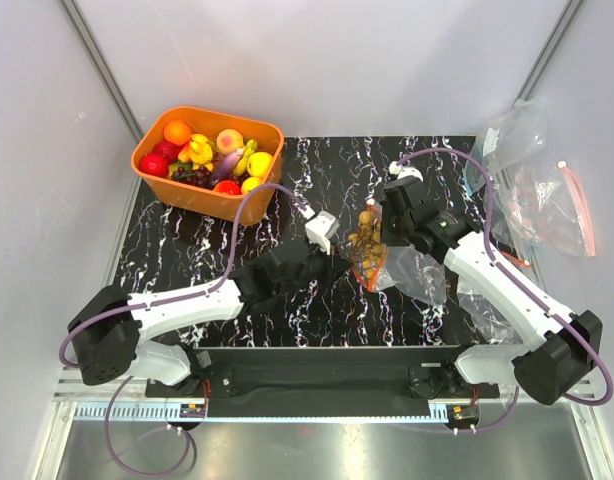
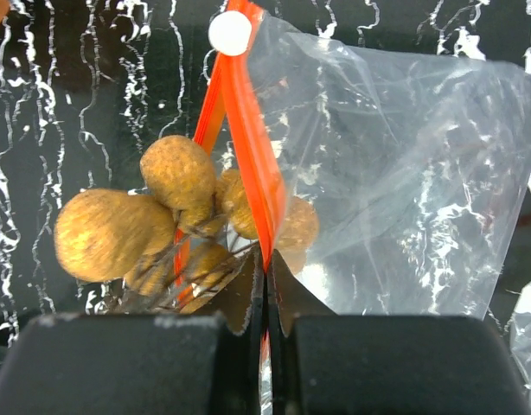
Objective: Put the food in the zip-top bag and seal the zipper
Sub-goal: Place the fake fruit in the zipper food storage bag.
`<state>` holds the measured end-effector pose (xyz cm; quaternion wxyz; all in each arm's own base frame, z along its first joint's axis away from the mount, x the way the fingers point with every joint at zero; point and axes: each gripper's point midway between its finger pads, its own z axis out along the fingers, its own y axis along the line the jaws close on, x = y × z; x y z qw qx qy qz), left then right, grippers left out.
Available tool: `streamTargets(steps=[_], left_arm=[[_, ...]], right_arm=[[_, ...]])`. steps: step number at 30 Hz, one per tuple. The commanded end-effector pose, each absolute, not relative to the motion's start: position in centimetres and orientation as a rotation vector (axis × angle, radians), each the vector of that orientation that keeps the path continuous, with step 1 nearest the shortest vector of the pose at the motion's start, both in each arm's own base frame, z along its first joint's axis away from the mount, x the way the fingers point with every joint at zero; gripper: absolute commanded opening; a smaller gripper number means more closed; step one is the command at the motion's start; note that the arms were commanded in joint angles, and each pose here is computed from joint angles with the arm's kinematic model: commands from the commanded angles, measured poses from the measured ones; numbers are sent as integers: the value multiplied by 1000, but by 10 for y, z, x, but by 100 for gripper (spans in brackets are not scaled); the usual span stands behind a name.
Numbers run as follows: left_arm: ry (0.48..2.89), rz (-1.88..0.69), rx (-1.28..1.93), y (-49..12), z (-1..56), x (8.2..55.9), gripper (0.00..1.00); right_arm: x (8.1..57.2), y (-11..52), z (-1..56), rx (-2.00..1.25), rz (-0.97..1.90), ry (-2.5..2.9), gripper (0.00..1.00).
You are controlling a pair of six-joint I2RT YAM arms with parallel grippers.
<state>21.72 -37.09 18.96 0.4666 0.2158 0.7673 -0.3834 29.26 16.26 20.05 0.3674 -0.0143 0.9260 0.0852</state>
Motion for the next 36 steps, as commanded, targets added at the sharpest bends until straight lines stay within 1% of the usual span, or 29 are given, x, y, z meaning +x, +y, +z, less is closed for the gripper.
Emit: streamTargets(steps=[1,7,13,17,20,24,25,30,32,36], left_arm=[[1822,-1009,634,-392,213,213,0],[1834,-1058,692,-400,209,206,0],[1931,-1068,750,-415,185,210,0],[1975,-1050,708,-421,182,225,0],[2018,-1037,628,-414,180,247,0],[2082,-1022,587,-412,174,263,0],[2071,-1015,580,-415,182,268,0],[2105,-990,591,-421,182,273,0],[2118,-992,592,-424,183,274,3],[2160,-1007,593,-430,171,273,5]], right_arm=[[300,155,219,-46,179,2329,0],[300,151,222,-44,161,2310,0],[299,156,222,-53,187,2317,0],[298,162,224,-53,233,2314,0],[296,165,224,-51,259,2317,0],[293,167,225,-55,279,2322,0],[292,167,226,-52,286,2321,0],[292,174,224,-49,340,2316,0],[292,177,225,-45,353,2310,0],[293,180,229,-45,381,2300,0]])
